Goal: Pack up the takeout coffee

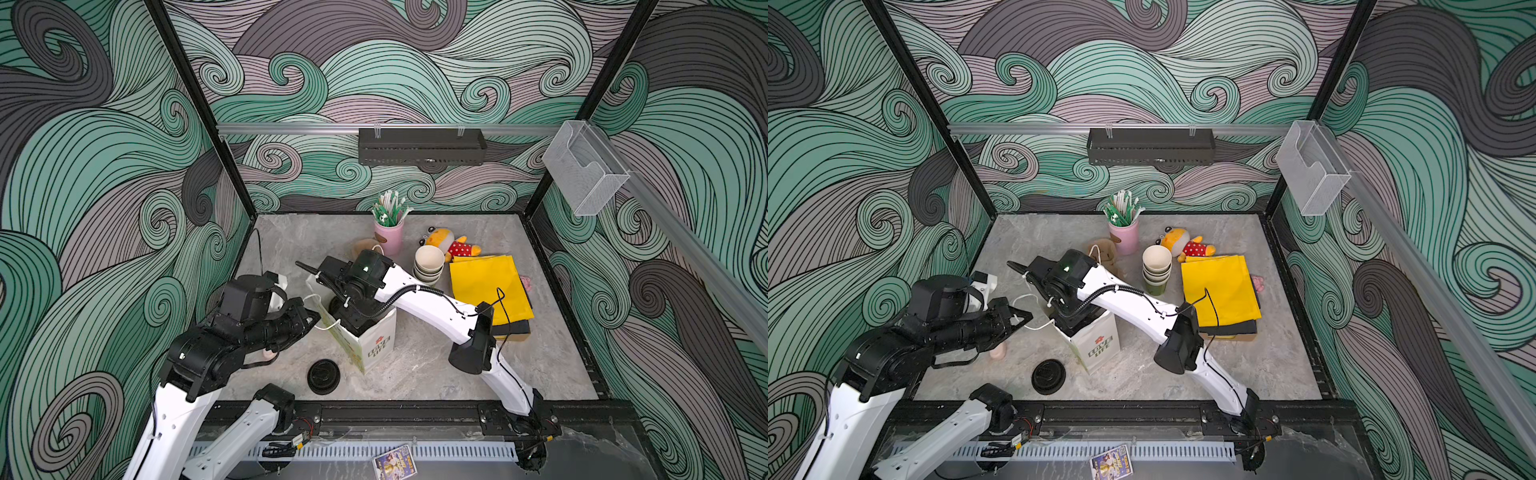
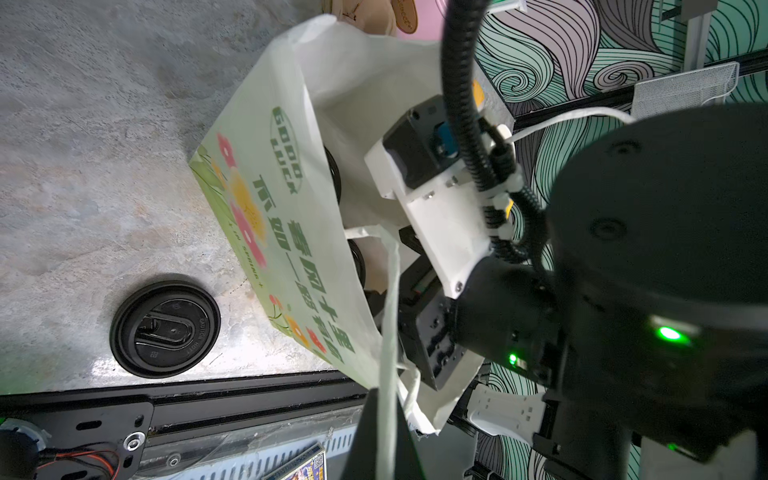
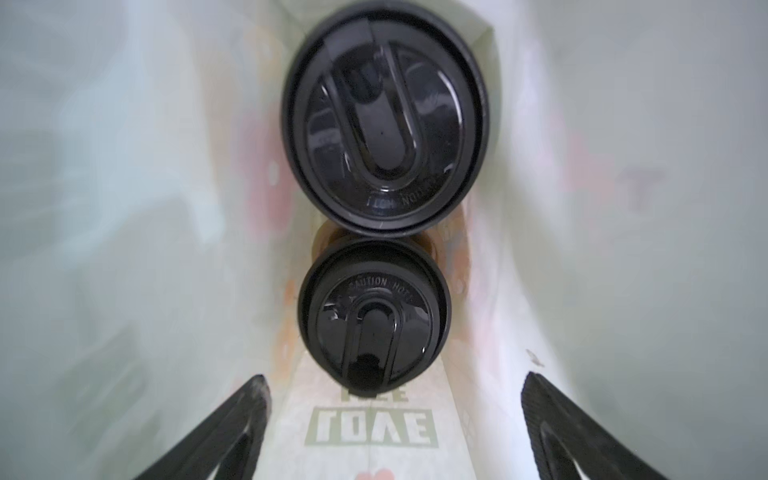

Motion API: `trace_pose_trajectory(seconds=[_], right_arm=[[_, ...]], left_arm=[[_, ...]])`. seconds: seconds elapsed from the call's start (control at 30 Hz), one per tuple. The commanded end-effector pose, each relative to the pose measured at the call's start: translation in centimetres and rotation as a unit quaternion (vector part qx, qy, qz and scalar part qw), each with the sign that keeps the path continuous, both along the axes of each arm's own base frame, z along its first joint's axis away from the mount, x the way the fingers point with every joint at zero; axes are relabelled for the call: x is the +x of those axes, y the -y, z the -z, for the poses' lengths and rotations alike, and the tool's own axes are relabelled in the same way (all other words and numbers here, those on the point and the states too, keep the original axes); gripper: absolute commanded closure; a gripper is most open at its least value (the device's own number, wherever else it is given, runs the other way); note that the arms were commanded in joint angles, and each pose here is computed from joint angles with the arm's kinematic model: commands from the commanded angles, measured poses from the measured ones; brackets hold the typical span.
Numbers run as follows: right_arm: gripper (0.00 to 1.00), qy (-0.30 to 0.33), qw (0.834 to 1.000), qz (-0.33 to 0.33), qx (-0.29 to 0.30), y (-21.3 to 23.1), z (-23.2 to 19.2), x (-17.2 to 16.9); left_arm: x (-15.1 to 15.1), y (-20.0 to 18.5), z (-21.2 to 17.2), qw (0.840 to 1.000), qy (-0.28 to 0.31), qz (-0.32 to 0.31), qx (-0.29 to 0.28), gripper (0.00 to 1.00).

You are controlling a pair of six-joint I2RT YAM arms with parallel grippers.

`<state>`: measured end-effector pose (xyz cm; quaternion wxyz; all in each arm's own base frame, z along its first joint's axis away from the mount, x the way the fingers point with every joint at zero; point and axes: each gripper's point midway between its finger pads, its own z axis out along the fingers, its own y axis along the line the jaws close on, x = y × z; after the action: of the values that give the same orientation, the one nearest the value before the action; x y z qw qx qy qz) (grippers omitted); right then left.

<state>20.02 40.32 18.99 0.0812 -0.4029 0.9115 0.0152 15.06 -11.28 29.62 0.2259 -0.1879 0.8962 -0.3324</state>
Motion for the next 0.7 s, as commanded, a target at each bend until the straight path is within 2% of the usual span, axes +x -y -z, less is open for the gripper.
trace_pose_trajectory(seconds=[0.0, 0.5, 0.67], right_arm=[[0.07, 0.018, 1.0, 0.012, 0.008, 1.1, -2.2, 0.0], [0.17, 0.043, 0.996, 0.026, 0.069, 1.0, -6.5, -0.3], [0.22, 0.07, 0.993, 0.016, 0.093, 0.7, -8.4, -0.3]], left_arm=[[0.1, -0.1, 0.2, 1.0, 0.004, 0.004, 0.01, 1.0], [-0.2, -0.4, 0.5, 1.0, -0.001, 0.004, 0.016, 1.0], [-0.4, -0.6, 0.8, 1.0, -0.002, 0.0, 0.019, 1.0]])
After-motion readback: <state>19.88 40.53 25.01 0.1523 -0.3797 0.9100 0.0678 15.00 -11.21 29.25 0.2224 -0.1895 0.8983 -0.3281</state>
